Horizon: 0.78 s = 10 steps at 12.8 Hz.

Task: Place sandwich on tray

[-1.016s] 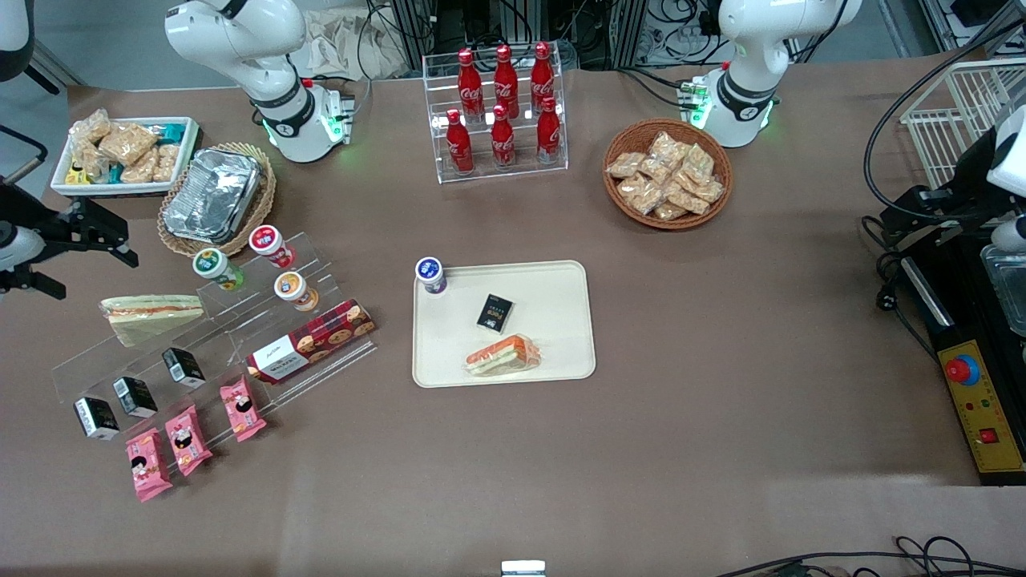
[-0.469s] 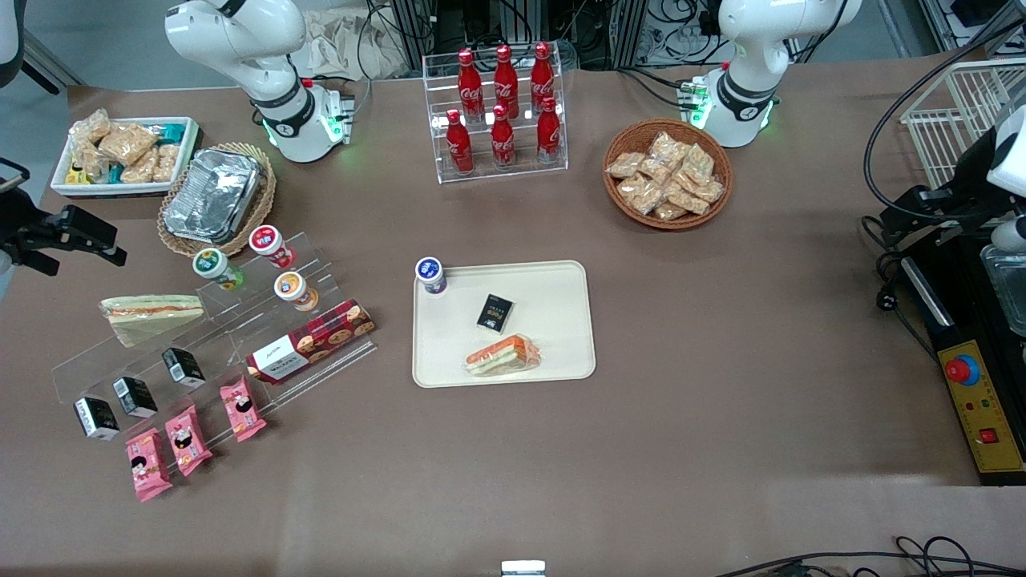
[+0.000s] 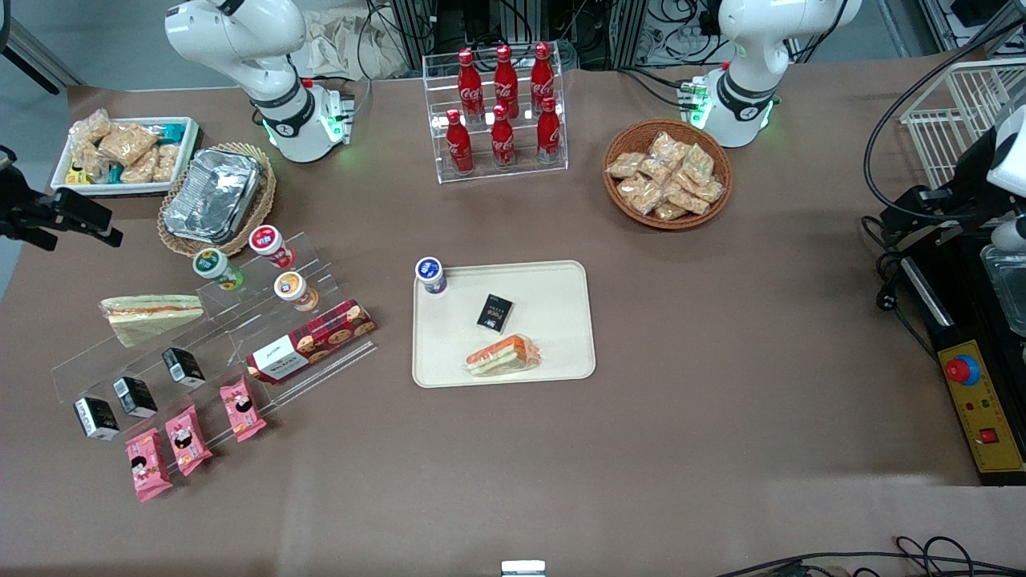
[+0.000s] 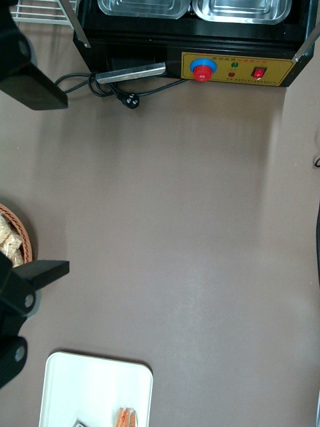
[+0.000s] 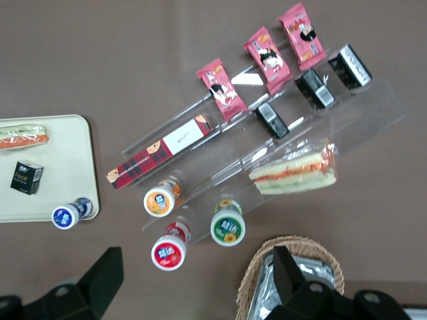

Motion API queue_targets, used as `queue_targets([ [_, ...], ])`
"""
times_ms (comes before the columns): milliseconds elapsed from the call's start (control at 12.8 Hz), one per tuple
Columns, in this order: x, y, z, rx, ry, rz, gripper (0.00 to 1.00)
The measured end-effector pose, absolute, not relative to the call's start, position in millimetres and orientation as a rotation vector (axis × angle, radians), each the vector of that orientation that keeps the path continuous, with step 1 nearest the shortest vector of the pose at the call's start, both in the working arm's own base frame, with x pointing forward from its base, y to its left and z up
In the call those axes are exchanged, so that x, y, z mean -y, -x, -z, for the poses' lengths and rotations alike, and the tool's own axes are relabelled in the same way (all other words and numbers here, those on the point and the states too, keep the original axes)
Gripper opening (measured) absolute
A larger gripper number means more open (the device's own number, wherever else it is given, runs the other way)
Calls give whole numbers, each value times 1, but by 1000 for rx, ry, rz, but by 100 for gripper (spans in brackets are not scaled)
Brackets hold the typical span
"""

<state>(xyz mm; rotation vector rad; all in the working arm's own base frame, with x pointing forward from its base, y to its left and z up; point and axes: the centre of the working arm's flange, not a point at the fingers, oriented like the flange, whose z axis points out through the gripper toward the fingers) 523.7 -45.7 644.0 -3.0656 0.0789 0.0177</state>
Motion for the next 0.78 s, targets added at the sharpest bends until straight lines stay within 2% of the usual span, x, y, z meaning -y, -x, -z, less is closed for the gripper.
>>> queue_targets([
  [547,45,-489,-658,-127,3058,-95,100],
  [781,45,-486,-656,-133,3065,-112,100],
])
